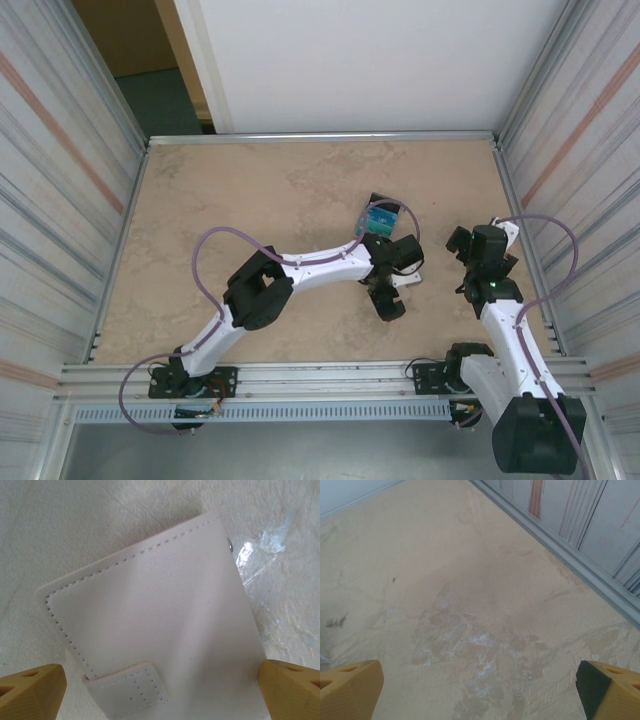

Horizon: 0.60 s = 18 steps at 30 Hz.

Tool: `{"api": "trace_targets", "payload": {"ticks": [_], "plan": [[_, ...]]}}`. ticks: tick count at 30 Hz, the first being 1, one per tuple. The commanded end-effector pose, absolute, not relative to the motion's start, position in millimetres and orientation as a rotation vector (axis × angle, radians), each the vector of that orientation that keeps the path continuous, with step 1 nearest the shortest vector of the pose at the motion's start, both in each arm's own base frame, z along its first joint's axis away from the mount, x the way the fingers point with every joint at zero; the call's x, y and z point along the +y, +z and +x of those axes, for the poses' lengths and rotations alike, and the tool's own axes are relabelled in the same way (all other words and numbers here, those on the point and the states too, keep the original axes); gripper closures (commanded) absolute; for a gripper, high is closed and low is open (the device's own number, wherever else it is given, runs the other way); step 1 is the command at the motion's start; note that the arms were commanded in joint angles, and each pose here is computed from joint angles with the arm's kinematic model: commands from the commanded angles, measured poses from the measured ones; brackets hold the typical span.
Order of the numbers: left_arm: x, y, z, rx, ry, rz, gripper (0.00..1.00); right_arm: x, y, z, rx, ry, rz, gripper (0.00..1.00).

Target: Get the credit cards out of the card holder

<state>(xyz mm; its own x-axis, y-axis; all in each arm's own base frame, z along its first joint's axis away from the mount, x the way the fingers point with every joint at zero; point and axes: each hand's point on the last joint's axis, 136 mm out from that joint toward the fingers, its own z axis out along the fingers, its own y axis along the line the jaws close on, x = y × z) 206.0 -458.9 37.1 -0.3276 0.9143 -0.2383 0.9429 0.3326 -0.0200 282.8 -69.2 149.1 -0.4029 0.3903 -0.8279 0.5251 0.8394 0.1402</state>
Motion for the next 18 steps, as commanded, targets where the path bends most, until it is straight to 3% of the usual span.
{"api": "trace_targets", "payload": {"ticks": [1, 18], "plan": [[-461.9, 52.5, 203.2, 2.473, -0.25, 1.594, 0.01, -71.0, 152.2, 286.7, 2.014, -0.158, 0.697, 0.01], [-467.1, 43.6, 194.3, 2.461, -0.189, 1.585, 0.01, -69.0, 144.5, 292.0, 2.045, -0.152, 0.689, 0.01]]}}
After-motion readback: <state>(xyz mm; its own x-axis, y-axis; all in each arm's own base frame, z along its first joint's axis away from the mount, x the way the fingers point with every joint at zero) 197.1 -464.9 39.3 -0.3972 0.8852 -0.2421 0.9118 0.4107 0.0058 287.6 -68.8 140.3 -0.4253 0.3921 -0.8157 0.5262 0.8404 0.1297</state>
